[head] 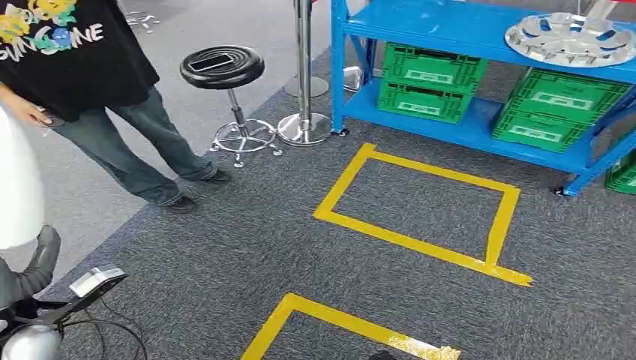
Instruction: Take the parts from the cabinet and place them on the table.
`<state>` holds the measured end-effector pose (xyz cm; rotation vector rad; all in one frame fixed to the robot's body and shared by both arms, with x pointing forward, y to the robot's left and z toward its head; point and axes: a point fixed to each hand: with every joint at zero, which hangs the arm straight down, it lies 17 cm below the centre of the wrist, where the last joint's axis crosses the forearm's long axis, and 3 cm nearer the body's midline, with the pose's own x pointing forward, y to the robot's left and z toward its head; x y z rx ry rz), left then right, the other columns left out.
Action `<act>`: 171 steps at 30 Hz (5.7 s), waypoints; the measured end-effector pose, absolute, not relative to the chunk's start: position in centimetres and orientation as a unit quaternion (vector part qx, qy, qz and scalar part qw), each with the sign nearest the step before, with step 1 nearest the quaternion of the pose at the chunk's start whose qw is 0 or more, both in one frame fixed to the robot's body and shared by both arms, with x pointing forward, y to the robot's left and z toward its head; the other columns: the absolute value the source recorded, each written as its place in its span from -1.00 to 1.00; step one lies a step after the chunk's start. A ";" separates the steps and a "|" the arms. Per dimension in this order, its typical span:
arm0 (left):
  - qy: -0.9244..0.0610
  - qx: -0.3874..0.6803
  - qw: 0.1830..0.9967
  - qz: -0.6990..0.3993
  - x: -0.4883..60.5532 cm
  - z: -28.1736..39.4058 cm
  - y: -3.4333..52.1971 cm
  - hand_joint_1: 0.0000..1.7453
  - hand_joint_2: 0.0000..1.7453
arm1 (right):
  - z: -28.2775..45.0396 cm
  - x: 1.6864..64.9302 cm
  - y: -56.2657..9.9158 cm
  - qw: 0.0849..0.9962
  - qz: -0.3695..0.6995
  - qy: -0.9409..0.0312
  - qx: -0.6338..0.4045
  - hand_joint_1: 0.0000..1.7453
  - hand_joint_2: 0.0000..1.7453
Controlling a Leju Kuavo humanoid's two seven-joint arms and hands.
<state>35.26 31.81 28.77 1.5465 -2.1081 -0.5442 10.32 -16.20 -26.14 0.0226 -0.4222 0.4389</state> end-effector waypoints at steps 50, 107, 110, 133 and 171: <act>-0.811 0.509 0.208 -0.198 37.0 31.1 26.3 1.00 1.00 | -26.4 10.6 -17.9 0.958 0.208 -0.199 -0.001 -1.00 1.00; -0.806 0.507 0.225 -0.207 38.5 30.3 25.1 1.00 1.00 | -27.3 8.8 -21.6 0.952 0.238 -0.185 -0.047 -1.00 1.00; -0.806 0.504 0.226 -0.211 38.6 30.1 24.7 1.00 1.00 | -27.3 8.2 -21.7 0.953 0.238 -0.181 -0.048 -1.00 1.00; -0.809 0.504 0.214 -0.213 39.6 31.0 24.0 1.00 1.00 | -27.3 8.6 -21.9 0.952 0.238 -0.187 -0.049 -1.00 1.00; -0.814 0.499 0.210 -0.212 40.3 31.8 23.4 1.00 1.00 | -27.1 9.3 -22.1 0.949 0.241 -0.197 -0.056 -1.00 1.00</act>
